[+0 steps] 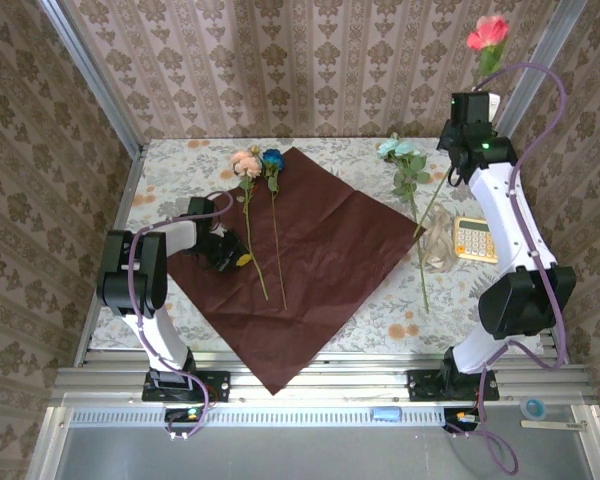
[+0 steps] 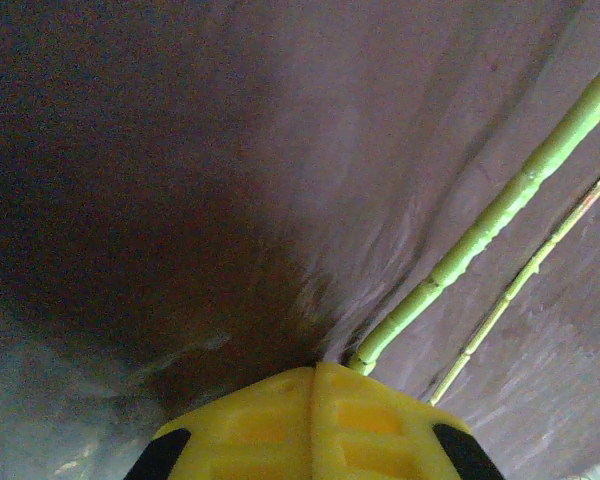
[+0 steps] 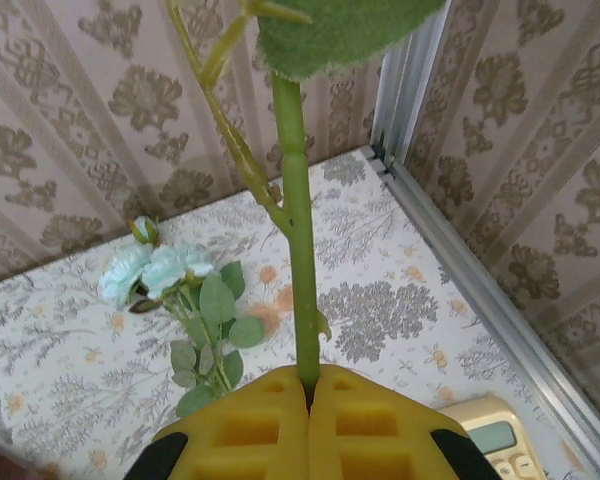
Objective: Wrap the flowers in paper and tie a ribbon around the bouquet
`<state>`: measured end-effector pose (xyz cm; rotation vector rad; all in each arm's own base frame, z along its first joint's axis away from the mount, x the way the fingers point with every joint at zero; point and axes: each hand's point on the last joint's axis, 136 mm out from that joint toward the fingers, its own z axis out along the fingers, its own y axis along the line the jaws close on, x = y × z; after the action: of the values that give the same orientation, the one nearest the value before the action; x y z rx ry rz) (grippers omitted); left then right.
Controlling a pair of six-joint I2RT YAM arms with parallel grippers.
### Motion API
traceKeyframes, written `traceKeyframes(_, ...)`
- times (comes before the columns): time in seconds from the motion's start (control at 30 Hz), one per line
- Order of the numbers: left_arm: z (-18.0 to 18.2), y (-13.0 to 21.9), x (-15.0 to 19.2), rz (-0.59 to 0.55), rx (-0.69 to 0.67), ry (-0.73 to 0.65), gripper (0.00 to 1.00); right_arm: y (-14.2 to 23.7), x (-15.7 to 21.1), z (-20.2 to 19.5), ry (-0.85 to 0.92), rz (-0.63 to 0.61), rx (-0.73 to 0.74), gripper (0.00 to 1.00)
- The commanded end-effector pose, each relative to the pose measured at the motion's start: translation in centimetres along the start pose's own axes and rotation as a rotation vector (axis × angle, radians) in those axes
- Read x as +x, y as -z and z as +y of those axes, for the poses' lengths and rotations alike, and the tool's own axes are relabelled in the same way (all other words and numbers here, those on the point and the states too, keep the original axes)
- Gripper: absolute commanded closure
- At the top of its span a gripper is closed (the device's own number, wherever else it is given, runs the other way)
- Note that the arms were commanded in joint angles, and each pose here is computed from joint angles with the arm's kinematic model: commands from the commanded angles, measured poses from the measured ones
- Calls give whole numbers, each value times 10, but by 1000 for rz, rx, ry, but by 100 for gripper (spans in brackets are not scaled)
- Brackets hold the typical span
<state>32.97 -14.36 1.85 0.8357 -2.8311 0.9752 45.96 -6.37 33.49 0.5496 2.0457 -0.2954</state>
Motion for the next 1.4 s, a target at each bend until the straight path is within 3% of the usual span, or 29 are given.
traceKeyframes(0.0, 13, -1, 2, 9, -54, 11, 100, 21, -29, -5, -15, -107, -16, 100)
traceKeyframes(0.17, 13, -1, 3, 11, -52, 9, 100, 39, -31, 16, -2, -114, -152, 100)
traceKeyframes(0.3, 13, -1, 4, 11, -48, 9, 100, 54, -18, 63, 50, -105, -343, 100)
traceKeyframes(0.4, 13, -2, 4, 9, -45, 10, 100, 65, 15, 113, 46, -12, -542, 100)
traceKeyframes(0.6, 13, -3, 4, 10, -46, 9, 100, 69, 135, 236, 7, 361, -837, 100)
traceKeyframes(0.8, 14, -4, 6, 14, -51, 5, 100, 35, 248, 311, 36, 696, -812, 100)
traceKeyframes(1.03, 14, -3, 5, 11, -51, 1, 100, 11, 310, 352, 109, 894, -769, 100)
traceKeyframes(1.17, 14, -3, 6, 13, -51, 0, 100, 7, 325, 360, 121, 946, -768, 100)
traceKeyframes(1.23, 14, -4, 6, 14, -50, 0, 100, 9, 327, 361, 143, 950, -779, 88)
traceKeyframes(1.37, 13, -4, 6, 16, -51, 2, 100, 15, 308, 346, 211, 905, -764, 54)
